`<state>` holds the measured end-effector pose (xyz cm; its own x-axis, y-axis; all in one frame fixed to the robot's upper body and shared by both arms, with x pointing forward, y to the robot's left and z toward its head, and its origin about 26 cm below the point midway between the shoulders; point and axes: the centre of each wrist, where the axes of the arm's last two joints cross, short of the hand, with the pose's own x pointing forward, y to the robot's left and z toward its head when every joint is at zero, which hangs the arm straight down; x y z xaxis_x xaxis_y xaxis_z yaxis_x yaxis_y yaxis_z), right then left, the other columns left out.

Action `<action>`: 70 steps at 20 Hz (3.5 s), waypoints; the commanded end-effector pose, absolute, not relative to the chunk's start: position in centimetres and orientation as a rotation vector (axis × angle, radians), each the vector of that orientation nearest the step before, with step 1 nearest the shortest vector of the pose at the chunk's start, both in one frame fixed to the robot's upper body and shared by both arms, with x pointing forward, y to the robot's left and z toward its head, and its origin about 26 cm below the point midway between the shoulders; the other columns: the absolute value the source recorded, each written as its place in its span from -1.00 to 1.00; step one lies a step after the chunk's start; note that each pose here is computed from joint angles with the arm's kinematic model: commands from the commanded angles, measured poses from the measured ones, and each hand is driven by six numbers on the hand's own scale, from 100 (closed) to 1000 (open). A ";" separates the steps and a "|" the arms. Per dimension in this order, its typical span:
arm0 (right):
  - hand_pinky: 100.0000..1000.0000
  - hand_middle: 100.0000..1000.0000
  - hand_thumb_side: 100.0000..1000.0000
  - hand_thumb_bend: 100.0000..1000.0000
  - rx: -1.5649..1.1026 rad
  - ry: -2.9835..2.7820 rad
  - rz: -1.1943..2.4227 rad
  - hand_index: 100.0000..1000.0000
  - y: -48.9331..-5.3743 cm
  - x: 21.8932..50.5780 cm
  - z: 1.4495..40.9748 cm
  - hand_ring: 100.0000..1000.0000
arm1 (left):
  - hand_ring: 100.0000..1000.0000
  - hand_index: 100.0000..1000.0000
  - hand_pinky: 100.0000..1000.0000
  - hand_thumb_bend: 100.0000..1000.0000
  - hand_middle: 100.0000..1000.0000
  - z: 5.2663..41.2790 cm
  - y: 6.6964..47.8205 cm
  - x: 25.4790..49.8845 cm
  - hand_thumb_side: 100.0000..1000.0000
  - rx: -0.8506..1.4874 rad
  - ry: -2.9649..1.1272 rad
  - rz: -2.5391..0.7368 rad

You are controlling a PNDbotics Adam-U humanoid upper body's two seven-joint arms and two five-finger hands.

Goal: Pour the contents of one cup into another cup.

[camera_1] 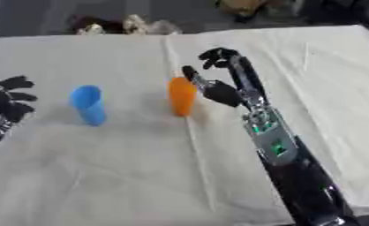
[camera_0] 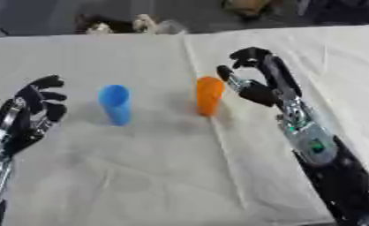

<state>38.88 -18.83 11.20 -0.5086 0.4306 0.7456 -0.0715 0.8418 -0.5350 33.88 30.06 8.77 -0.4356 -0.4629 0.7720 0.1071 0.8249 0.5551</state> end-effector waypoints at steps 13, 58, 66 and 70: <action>0.55 -0.06 0.08 -0.24 -0.269 -2.071 0.636 0.32 -18.5 38.9 12.6 0.68 | 0.36 0.85 0.17 0.68 0.51 8.4 27.8 36.4 0.11 0.521 -1.926 -0.767; 0.55 -0.07 0.14 -0.32 -0.244 -2.087 0.642 0.32 -18.0 38.9 13.0 0.68 | 0.09 0.72 0.05 0.23 0.14 5.9 23.6 42.1 0.26 0.510 -1.899 -0.876; 0.55 -0.07 0.15 -0.35 -0.246 -2.085 0.640 0.32 -18.0 38.9 13.0 0.68 | -0.33 0.63 -0.20 -0.26 -0.27 5.0 23.7 41.9 0.14 0.490 -1.871 -0.919; 0.54 -0.08 0.16 -0.36 -0.247 -2.084 0.640 0.32 -18.0 38.9 12.9 0.68 | -0.62 0.60 -0.39 -0.87 -0.54 4.9 23.8 41.8 -0.12 0.492 -1.865 -0.904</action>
